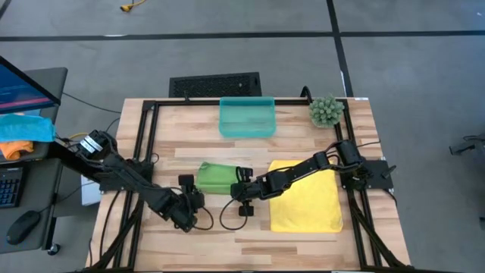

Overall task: Roll microfiber towels into tight, uniform cylinder then place into a basket
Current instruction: Roll the green towel

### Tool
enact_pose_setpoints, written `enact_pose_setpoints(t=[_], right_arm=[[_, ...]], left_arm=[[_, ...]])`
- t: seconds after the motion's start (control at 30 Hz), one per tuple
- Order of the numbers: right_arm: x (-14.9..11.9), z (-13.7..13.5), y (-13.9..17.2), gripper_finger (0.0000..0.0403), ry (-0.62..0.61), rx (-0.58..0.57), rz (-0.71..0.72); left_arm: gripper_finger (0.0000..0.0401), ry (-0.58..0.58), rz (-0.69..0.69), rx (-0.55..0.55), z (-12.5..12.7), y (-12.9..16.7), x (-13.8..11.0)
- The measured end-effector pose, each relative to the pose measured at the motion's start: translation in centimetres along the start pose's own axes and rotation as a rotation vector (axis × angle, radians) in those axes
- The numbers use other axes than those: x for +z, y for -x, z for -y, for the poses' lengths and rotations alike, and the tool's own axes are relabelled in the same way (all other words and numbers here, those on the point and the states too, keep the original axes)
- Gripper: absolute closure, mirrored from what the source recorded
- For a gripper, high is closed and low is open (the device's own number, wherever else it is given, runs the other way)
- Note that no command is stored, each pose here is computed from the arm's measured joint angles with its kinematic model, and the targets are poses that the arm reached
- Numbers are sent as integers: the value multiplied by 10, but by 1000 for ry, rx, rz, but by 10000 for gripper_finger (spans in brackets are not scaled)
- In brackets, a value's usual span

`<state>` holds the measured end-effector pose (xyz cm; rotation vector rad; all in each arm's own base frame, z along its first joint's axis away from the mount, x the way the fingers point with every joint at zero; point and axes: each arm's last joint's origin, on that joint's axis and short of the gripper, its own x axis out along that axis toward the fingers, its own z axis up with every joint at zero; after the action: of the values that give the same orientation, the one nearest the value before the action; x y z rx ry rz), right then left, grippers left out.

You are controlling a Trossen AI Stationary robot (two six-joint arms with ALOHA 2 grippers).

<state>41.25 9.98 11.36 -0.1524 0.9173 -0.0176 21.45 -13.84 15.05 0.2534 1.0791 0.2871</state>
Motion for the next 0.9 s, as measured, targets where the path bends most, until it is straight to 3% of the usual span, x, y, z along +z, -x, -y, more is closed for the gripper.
enact_pose_setpoints(t=[0.17, 0.6, 0.9], right_arm=[[0, 0, 0, 321, 0, 0, 0], [0, -4, 1, 321, 10, 4, 2], [-1, -15, 3, 321, 65, 18, 7]], left_arm=[[227, 35, -27, 28, -12, -10, 4], [228, 92, -123, -42, -37, -39, 1], [228, 159, -136, -105, -41, -48, -6]])
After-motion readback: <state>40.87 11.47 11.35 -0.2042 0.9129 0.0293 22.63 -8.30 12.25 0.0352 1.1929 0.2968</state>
